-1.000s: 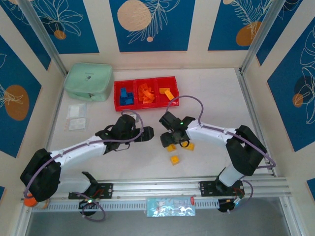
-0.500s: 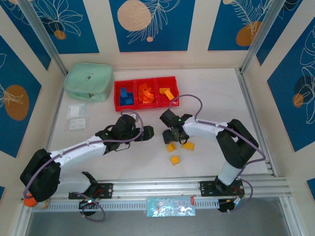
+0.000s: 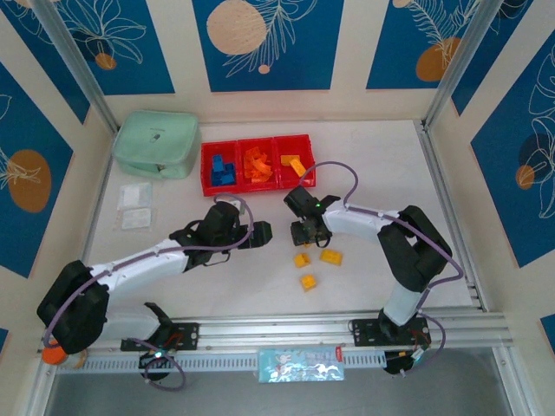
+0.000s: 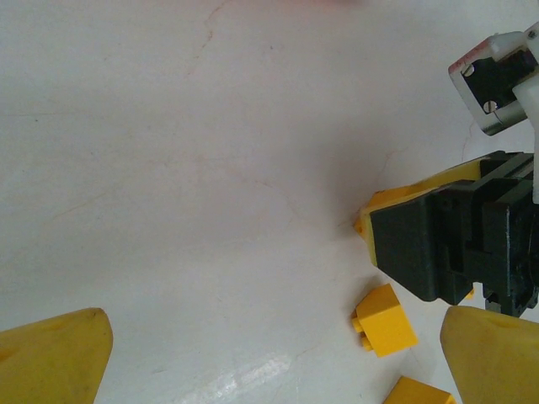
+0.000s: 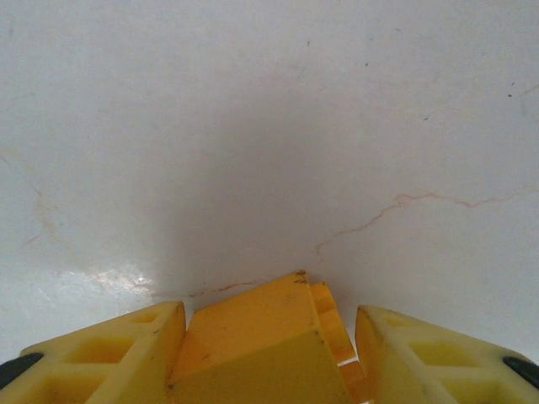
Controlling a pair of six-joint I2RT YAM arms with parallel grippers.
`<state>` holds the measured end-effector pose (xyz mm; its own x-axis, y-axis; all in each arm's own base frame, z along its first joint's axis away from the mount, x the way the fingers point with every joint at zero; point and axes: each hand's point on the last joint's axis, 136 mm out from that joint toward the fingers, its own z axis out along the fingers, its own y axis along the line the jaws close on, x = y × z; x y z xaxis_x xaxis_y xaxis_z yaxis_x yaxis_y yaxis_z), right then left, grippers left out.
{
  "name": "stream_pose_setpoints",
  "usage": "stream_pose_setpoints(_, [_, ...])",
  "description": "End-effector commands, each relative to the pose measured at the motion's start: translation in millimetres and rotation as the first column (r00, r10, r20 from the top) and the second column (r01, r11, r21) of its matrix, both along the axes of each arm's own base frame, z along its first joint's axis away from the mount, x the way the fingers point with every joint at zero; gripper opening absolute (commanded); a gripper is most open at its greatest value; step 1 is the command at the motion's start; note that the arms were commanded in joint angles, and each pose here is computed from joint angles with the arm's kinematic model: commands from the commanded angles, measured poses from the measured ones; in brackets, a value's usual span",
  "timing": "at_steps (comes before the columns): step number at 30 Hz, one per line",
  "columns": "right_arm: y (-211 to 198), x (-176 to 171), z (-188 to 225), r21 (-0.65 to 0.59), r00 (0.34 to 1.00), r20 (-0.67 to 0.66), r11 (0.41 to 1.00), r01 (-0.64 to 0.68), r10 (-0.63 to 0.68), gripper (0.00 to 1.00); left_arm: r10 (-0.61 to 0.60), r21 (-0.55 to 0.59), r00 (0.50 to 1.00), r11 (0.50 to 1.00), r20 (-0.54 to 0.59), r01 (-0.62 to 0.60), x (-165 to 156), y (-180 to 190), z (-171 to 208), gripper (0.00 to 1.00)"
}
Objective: Sort the legos into containers by color
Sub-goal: Pick up the lego from the center of the table, then place the lego in the container.
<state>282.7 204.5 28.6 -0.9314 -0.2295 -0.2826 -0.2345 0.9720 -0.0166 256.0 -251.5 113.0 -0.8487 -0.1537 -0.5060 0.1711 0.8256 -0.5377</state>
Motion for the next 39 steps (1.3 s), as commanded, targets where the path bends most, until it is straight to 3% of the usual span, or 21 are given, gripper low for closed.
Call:
stream_pose_setpoints(1, [4.7, 3.3, -1.2, 0.013, 1.000, -0.012, 1.000, -0.012, 0.012, 0.50, -0.012, -0.012, 1.000, 1.000, 0.024, 0.012, 3.3, -7.1, 8.4, 0.99])
stream_pose_setpoints(10, [7.9, 6.9, 17.8, 0.034, 0.999, 0.017, 0.999, -0.031, 0.030, 0.40, -0.027, -0.018, 0.999, 0.999, 0.036, 0.028, 5.8, -11.3, 15.0, 0.99])
stream_pose_setpoints(17, [16.5, 28.9, 55.8, 0.062, 0.993, 0.099, 0.996, -0.068, 0.061, 0.39, -0.056, 0.019, 0.996, 0.998, 0.064, 0.055, 13.4, -13.8, 28.4, 0.99])
stream_pose_setpoints(25, [27.6, 110.5, 95.6, 0.087, 0.972, 0.231, 0.994, -0.070, 0.048, 0.40, -0.024, 0.037, 0.992, 0.999, 0.123, 0.019, 37.9, -0.2, 52.4, 0.99])
stream_pose_setpoints(34, [24.4, 209.0, 107.0, 0.075, 0.948, 0.318, 0.997, -0.024, -0.001, 0.40, 0.025, 0.035, 0.991, 0.999, 0.130, -0.030, 69.7, 17.1, 59.7, 0.99])
stream_pose_setpoints(39, [30.0, 245.3, 105.9, 0.085, 0.934, 0.356, 0.996, -0.035, 0.002, 0.41, 0.049, 0.042, 0.990, 0.998, 0.132, -0.055, 80.0, 25.4, 57.4, 0.99])
